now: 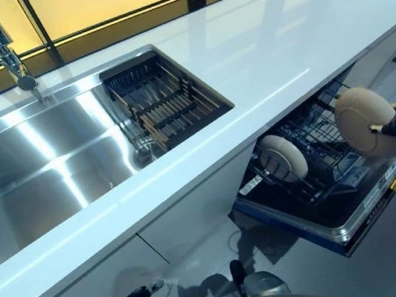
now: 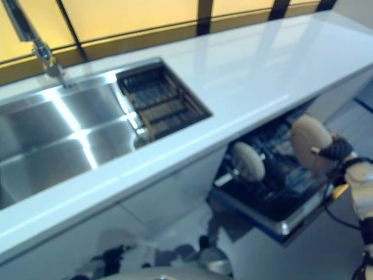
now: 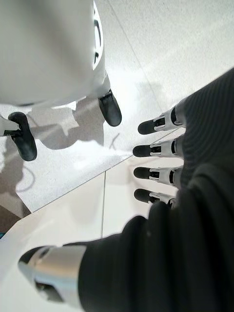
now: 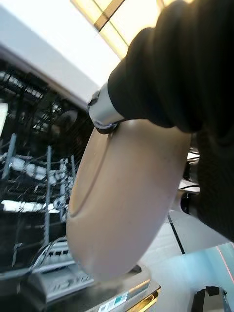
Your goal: Take plates into dishwasher
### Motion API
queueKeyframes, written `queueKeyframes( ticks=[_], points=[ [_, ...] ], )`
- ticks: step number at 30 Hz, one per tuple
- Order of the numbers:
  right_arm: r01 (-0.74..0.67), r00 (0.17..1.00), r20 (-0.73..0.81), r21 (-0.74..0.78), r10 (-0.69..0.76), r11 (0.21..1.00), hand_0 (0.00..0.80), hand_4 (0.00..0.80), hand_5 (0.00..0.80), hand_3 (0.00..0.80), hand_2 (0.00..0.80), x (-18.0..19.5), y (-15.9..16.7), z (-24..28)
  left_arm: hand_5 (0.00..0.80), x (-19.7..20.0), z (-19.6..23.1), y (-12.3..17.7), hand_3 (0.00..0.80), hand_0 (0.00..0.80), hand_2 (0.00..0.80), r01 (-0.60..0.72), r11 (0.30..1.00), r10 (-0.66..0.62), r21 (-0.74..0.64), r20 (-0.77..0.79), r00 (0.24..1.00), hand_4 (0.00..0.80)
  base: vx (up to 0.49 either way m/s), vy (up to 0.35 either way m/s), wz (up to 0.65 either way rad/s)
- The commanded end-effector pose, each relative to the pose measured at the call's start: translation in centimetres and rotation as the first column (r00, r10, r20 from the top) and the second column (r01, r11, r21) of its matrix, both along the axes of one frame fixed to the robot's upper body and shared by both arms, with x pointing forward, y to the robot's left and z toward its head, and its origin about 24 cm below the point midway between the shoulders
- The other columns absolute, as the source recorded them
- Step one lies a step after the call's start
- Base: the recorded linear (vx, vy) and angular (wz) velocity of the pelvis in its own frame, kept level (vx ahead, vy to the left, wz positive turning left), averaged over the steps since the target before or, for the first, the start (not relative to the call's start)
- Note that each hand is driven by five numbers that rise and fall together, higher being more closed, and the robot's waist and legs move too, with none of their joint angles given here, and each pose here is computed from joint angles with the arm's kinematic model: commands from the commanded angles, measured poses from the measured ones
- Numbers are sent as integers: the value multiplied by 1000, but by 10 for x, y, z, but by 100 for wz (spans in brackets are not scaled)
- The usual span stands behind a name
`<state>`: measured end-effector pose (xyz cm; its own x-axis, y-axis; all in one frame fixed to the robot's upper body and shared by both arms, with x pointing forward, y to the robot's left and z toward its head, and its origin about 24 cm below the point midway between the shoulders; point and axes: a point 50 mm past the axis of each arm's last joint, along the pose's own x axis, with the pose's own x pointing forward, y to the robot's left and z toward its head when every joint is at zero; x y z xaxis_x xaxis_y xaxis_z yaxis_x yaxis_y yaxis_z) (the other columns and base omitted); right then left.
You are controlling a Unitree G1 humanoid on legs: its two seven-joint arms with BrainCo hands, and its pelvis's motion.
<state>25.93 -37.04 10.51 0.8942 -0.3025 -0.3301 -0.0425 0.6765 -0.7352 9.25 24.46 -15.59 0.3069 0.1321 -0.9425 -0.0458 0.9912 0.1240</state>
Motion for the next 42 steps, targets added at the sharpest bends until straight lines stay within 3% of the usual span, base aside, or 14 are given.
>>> queueKeyframes(
  ticks=[1,16,31,41,42],
  points=[
    [-75,991,111,-49,80,996,800,800,800,800,800,17,14,21,0,13,5,11,0,0,0,-19,999,18,28,38,999,0,-6,-52,-1],
    [-97,989,112,3,96,995,800,800,800,800,800,38,37,-1,0,31,11,9,0,0,0,14,1000,-15,9,115,993,0,-41,-33,3],
    [-68,996,58,-88,73,994,800,800,800,800,800,48,31,2,0,43,13,-1,0,0,0,22,999,-16,-32,166,986,0,-11,9,4],
    [-60,998,-19,-72,59,996,800,800,800,800,800,50,30,-7,0,47,14,-5,0,0,0,33,998,-25,-45,173,985,0,0,4,2],
    [-55,998,-26,-70,53,996,543,543,543,543,543,50,30,-8,0,48,14,-6,0,0,0,33,998,-25,-45,174,984,0,4,8,4]
  ],
)
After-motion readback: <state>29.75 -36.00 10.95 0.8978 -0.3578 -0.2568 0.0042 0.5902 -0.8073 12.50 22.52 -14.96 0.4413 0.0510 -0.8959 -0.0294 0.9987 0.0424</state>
